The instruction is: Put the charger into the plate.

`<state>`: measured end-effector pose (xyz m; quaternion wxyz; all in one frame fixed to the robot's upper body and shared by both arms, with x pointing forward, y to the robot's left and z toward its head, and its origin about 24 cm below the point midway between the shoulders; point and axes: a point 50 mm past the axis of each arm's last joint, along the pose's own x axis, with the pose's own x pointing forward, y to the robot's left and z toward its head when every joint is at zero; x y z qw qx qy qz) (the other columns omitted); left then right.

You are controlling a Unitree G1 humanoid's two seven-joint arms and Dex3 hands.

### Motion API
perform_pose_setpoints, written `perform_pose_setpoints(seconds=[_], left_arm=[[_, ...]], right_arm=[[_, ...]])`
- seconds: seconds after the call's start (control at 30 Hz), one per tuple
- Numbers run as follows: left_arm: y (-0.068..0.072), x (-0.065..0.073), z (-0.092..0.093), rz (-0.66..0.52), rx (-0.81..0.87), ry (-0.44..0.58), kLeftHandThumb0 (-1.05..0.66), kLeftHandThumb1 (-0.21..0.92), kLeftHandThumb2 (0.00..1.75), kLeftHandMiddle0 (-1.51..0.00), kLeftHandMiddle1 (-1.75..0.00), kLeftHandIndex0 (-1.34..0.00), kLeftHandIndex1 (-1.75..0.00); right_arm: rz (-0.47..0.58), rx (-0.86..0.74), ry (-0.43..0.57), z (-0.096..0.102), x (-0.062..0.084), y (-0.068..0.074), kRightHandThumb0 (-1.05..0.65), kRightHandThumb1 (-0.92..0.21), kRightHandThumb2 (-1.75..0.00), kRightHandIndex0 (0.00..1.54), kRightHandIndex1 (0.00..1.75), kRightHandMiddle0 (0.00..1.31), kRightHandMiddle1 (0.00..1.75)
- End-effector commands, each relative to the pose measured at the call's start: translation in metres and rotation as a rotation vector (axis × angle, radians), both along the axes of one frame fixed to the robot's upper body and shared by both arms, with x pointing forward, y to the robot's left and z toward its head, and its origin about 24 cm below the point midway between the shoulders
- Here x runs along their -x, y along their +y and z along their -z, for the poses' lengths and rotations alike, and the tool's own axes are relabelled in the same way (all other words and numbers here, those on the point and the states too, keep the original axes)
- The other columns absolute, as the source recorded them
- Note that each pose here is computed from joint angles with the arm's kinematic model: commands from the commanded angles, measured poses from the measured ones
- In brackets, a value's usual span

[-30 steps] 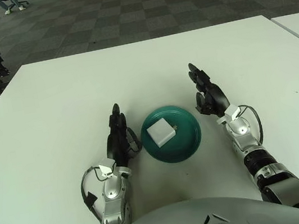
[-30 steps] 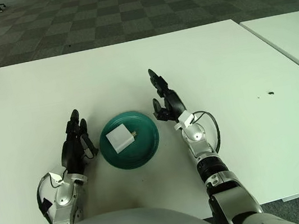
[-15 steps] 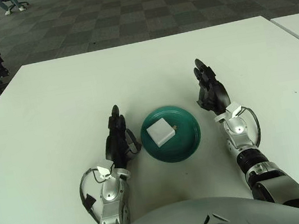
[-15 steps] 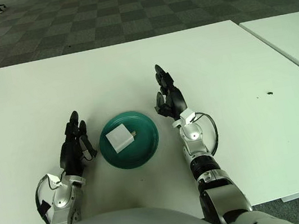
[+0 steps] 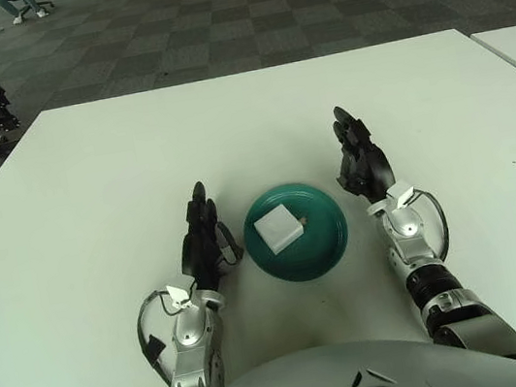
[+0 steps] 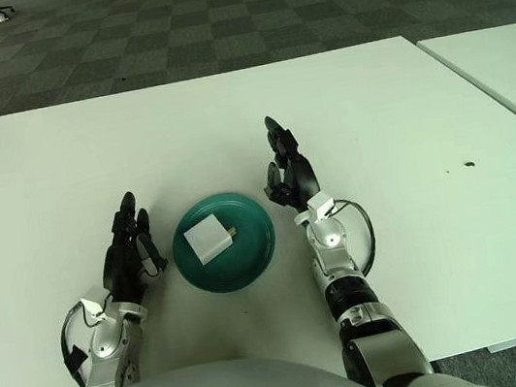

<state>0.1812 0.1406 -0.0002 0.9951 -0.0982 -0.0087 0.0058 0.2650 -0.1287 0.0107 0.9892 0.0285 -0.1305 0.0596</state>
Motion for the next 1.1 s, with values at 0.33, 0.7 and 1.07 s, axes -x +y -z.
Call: perform_pose_setpoints(seconds=[0.33, 0.7, 1.07], left_arm=[[0.003, 0.003, 0.007, -0.003, -0.028, 0.049, -0.99, 0.92, 1.13, 0.0, 0.0, 0.0, -0.05], [0.005, 0.004, 0.008, -0.009, -0.08, 0.055, -1.0, 0.92, 1.11, 0.0, 0.0, 0.0, -0.06], [0.004, 0.003, 0.01, -0.003, -0.094, 0.063, -1.0, 0.92, 1.12, 0.0, 0.0, 0.0, -0.07]], right_arm=[[0.079, -0.115, 0.344, 0.05, 0.043, 0.006, -0.95, -0.92, -1.01, 0.0, 0.0, 0.0, 0.12], [0.107, -0.121, 0.501, 0.043, 0.052, 0.002, -1.02, -0.92, -1.02, 0.0, 0.0, 0.0, 0.18], [0.143, -0.133, 0.591, 0.044, 0.047, 0.002, -1.05, -0.92, -0.99, 0.0, 0.0, 0.0, 0.11]])
